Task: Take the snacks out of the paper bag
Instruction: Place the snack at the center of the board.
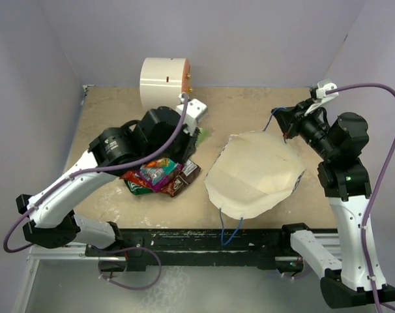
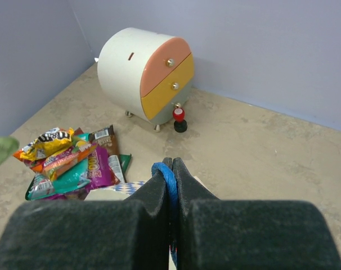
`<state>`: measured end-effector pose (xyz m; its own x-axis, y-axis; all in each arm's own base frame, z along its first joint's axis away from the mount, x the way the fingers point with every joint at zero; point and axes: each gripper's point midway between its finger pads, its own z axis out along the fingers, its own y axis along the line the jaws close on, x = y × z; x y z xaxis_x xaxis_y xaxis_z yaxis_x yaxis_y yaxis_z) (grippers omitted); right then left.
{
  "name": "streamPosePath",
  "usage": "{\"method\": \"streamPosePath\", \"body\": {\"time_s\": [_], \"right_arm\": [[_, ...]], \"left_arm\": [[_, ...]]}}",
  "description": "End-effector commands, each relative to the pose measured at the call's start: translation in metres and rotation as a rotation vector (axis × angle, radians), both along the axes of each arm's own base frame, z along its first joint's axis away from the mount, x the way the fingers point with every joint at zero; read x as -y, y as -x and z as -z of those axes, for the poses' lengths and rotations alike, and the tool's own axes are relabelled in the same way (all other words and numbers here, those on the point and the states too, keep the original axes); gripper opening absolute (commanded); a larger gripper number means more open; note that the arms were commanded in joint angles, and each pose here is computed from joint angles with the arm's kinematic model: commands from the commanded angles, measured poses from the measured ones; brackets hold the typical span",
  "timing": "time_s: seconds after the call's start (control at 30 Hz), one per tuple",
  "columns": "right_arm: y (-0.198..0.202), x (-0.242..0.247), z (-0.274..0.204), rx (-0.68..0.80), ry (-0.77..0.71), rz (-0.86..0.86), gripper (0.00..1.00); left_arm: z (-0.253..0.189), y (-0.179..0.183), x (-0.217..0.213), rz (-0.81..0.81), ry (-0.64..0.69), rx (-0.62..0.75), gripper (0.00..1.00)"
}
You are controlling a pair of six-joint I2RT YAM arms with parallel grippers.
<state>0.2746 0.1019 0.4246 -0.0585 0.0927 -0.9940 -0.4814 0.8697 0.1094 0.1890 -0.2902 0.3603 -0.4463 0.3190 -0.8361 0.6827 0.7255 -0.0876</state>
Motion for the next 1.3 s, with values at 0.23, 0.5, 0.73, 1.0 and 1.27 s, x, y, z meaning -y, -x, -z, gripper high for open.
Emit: {"method": "streamPosePath", "body": {"time_s": [0.23,0.5,0.73,1.0,1.27], "right_arm": [[0.002,0.005,-0.011,0.054,-0.007,0.032,0.00],[0.003,0.004,-0.014,0.059,-0.007,0.021,0.00],[0.002,0.003,-0.013,0.053,-0.006,0.018,0.00],[0.007,0.004,-0.010,0.047,-0.007,0.019,0.00],[-0.003,0.002,-0.017,0.068,-0.015,0.016,0.00]], "left_arm": [[0.058,-0.077,-0.184,-0.577,-0.539,-0.049,0.31],[0.078,-0.104,-0.179,-0.536,-0.480,-0.066,0.35],[0.102,-0.117,-0.171,-0.480,-0.472,-0.118,0.39],[0.115,-0.117,-0.166,-0.472,-0.448,-0.160,0.37],[0.088,-0.121,-0.148,-0.480,-0.292,-0.131,0.47]]}}
